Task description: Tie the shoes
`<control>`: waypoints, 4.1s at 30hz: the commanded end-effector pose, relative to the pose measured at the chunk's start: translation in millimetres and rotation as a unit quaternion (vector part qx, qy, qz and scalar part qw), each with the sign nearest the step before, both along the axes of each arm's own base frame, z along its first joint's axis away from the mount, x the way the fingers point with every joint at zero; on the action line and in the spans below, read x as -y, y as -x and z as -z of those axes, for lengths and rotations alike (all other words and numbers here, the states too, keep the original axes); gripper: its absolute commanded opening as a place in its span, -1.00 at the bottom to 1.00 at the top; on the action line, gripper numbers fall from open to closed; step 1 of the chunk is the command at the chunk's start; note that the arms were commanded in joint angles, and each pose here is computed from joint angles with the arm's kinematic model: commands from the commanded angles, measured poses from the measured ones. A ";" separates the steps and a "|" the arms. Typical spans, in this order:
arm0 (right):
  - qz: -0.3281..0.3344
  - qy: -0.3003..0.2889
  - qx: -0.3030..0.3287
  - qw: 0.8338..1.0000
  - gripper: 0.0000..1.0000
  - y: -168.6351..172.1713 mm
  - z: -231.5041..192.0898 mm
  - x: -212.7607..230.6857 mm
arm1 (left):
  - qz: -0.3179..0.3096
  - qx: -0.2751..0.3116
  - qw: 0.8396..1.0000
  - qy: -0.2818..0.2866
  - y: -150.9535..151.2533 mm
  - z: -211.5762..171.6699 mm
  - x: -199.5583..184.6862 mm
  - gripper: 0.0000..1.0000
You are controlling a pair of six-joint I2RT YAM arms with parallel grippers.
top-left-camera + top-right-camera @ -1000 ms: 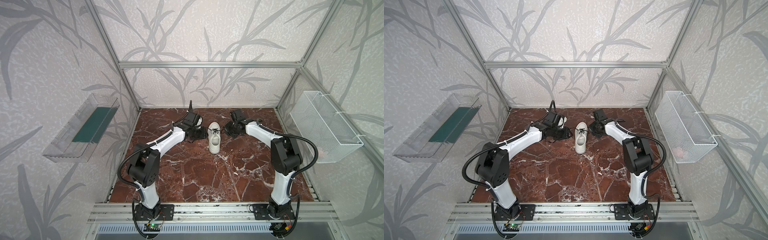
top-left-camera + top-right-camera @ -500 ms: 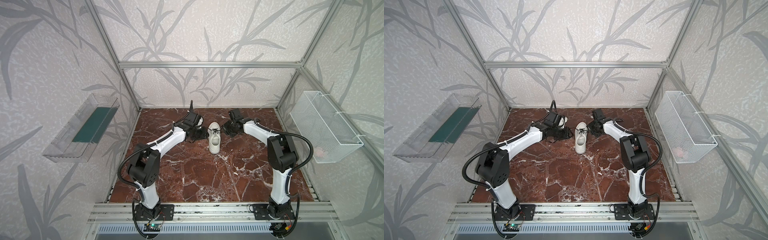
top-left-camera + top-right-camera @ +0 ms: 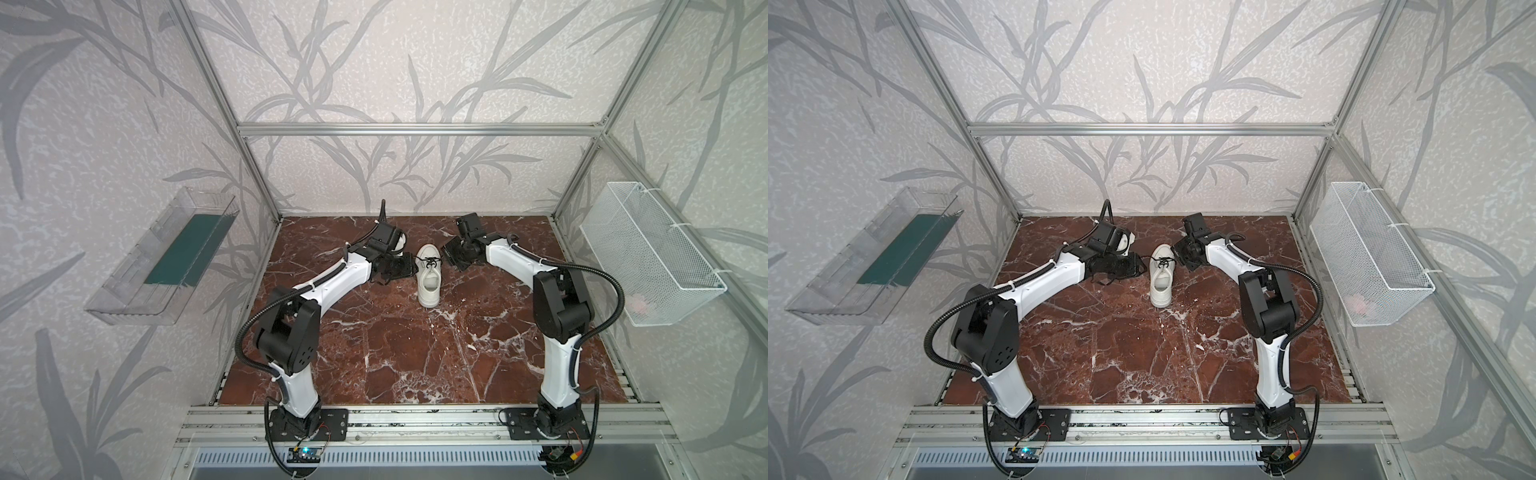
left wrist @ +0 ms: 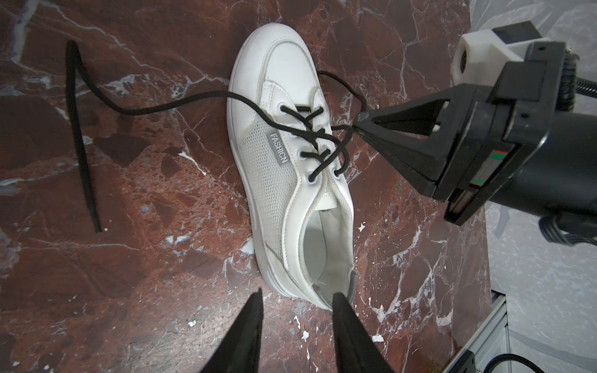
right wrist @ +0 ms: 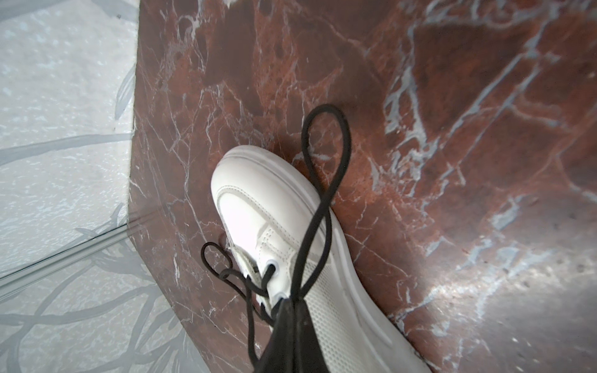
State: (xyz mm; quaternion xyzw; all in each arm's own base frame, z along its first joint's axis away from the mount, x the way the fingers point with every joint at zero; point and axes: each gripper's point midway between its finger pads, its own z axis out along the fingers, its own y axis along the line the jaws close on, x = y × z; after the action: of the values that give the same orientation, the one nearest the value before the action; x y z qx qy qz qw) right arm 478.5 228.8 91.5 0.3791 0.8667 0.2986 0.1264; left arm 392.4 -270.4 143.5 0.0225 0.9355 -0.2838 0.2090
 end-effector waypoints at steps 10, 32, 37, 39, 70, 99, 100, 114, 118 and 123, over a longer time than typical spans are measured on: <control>-0.047 -0.053 0.004 0.997 -1.00 -2.9 -0.1 -23.1 | 0.000 0.002 1.000 0.002 -5.7 -2.7 7.4 -0.23; -0.099 -0.122 0.059 0.986 -1.00 -18.2 -11.2 -26.5 | 0.010 0.001 1.000 0.012 -9.9 -3.8 23.9 -0.23; -0.112 -0.137 0.048 0.983 -1.00 -15.7 -6.2 -29.3 | 0.012 -0.001 1.000 0.011 -9.5 -2.8 26.2 -0.23; -0.113 -0.148 0.040 0.982 -1.00 -13.4 -2.8 -31.1 | 0.012 -0.002 1.000 0.010 -9.7 -2.0 26.9 -0.23; -0.123 -0.243 0.029 0.962 -1.00 0.9 -2.5 -31.2 | 0.023 -0.009 1.000 0.005 -10.7 5.7 42.1 -0.23; -0.138 -0.289 0.034 0.947 -1.00 11.8 -9.6 -30.3 | 0.035 -0.011 0.999 0.008 -28.5 10.5 57.0 -0.24; -0.139 -0.290 0.033 0.946 -1.00 12.3 -9.8 -30.5 | 0.036 -0.010 0.999 0.008 -28.9 10.4 57.3 -0.24; -0.143 -0.294 0.034 0.944 -1.00 15.8 -10.0 -30.9 | 0.037 -0.016 0.999 0.004 -35.3 21.2 61.2 -0.36; -0.143 -0.297 0.035 0.943 -1.00 15.6 -11.7 -31.4 | 0.035 -0.017 0.999 0.000 -36.9 24.9 60.0 -0.36; -0.144 -0.297 0.034 0.943 -1.00 16.8 -12.4 -31.2 | 0.035 -0.019 0.999 -0.003 -38.5 29.0 60.8 -0.36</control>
State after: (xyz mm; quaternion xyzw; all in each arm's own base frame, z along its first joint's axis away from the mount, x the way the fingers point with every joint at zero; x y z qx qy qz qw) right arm 465.3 260.1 92.8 0.2706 0.7829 0.5601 -0.0079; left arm 425.6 -328.8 110.3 0.0439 0.9395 -0.2915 0.1743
